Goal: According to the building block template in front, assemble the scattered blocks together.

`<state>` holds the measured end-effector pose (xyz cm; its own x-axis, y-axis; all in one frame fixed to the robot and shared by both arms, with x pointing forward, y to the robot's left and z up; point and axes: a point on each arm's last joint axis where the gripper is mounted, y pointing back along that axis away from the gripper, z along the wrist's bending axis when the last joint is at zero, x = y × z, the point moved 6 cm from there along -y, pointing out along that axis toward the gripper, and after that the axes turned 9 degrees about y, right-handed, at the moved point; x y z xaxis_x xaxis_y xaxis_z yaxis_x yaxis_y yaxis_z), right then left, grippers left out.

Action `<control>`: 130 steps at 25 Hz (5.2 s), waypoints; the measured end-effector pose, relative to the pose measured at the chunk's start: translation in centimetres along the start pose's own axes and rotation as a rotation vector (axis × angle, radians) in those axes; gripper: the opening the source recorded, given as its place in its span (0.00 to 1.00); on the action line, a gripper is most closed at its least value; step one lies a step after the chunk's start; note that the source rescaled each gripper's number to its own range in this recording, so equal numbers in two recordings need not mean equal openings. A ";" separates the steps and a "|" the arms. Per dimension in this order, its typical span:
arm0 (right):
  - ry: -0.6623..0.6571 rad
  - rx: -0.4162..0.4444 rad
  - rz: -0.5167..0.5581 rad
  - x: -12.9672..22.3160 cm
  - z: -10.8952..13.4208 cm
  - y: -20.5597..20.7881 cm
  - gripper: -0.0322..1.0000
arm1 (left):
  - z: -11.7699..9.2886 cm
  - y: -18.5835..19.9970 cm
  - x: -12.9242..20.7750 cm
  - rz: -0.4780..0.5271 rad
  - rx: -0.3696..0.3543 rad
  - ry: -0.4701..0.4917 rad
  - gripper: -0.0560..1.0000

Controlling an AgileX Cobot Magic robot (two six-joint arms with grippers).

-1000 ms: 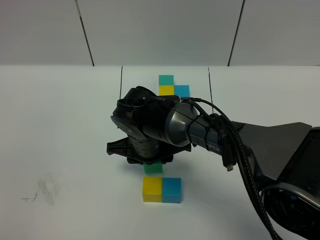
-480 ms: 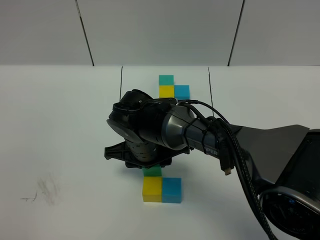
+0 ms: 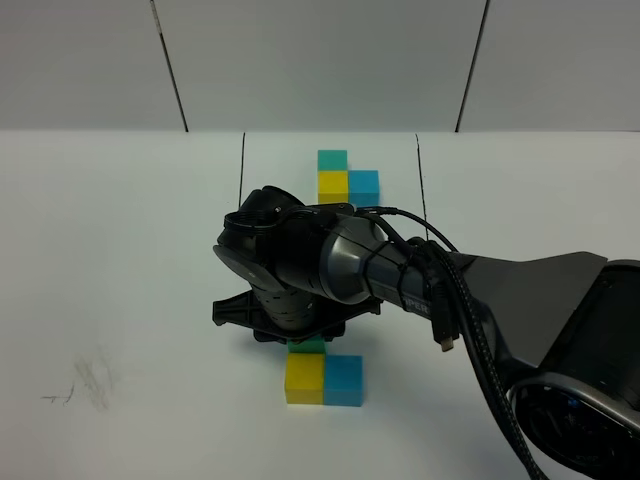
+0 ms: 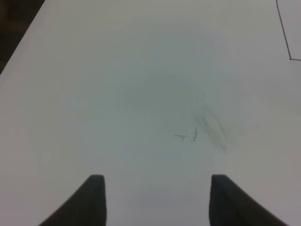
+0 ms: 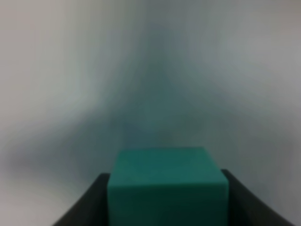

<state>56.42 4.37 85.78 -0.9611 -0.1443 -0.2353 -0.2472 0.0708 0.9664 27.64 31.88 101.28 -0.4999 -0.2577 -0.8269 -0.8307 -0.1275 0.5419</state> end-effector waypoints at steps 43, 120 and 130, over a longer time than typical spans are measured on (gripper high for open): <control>-0.020 -0.037 0.082 0.8 0.7 -1.9 0.27 | 0.0 0.0 0.0 0.000 0.000 0.000 0.15; -0.023 0.526 -0.863 26.1 -38.0 38.3 1.00 | 0.0 0.0 0.0 0.000 0.000 0.000 0.15; -0.016 0.262 -0.978 28.6 -33.1 28.8 0.93 | 0.0 0.0 0.0 0.000 0.000 0.000 0.15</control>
<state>25.92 -30.39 110.31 -0.3237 -0.2419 -0.9147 -0.9443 0.1430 0.2963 27.64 31.88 101.28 -0.4999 -0.2577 -0.8269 -0.8307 -0.1275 0.5419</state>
